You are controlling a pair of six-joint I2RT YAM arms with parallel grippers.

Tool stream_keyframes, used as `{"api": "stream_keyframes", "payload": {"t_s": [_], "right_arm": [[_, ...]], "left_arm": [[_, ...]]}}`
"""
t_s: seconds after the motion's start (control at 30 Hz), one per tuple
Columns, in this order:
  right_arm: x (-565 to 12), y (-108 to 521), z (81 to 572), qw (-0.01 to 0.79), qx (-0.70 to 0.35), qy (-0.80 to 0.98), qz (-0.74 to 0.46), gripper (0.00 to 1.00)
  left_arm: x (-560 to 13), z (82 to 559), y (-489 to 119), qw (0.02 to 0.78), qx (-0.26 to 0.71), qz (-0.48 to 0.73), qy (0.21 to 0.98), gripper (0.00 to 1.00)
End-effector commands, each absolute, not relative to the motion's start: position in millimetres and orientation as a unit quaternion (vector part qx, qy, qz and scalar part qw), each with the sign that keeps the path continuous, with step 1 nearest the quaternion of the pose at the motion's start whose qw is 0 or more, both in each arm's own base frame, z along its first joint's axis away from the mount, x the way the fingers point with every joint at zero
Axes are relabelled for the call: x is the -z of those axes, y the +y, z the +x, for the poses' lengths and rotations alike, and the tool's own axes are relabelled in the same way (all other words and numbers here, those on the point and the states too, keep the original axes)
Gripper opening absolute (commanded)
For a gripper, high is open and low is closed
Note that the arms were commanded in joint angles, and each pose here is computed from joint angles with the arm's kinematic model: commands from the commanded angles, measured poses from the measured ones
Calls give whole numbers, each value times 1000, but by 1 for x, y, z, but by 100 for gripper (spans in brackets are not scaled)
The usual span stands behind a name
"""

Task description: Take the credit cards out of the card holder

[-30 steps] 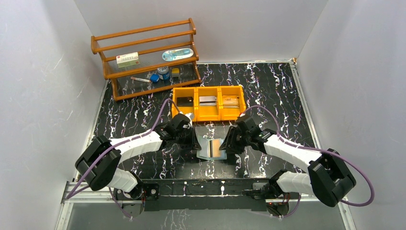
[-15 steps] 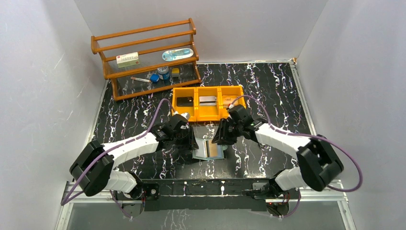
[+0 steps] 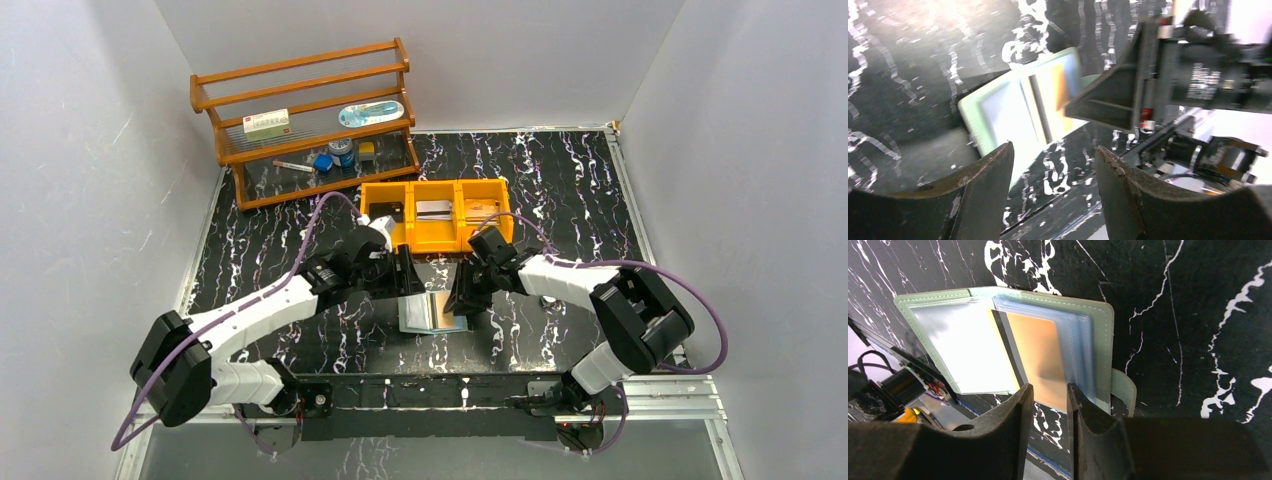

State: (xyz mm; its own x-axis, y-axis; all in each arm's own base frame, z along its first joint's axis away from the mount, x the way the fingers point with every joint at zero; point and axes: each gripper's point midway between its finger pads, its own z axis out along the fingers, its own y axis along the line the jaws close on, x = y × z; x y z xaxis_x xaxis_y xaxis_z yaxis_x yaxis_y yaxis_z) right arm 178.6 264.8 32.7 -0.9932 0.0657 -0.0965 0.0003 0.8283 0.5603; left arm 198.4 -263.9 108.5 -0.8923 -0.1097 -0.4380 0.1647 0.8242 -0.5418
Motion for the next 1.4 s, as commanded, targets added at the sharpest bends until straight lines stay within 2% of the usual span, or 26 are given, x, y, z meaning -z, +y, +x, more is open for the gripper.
{"api": "stream_keyframes", "payload": {"t_s": [0.0, 0.13, 0.23, 0.43, 0.77, 0.93, 1.23, 1.37], "right_arm": [[-11, 243, 170, 55, -242, 968, 45, 39], [-9, 240, 170, 60, -238, 968, 46, 40], [-7, 242, 168, 50, -240, 968, 50, 39], [-1, 245, 162, 38, -253, 965, 65, 39], [10, 239, 156, 29, -246, 965, 87, 36], [14, 235, 155, 27, -239, 966, 94, 35], [20, 230, 153, 20, -227, 968, 104, 34], [23, 226, 152, 17, -217, 970, 108, 33]], "left_arm": [[-133, 199, -302, 221, 378, 59, 897, 60], [-85, 196, -303, 165, 352, 6, 922, 60], [-67, 189, -306, 154, 380, -19, 912, 61], [-45, 189, -299, 164, 382, -39, 909, 61], [-15, 182, -299, 128, 371, -61, 918, 57], [-5, 178, -298, 115, 369, -69, 920, 47], [-2, 178, -294, 118, 365, -80, 920, 12], [-6, 179, -292, 124, 361, -79, 921, 11]]}}
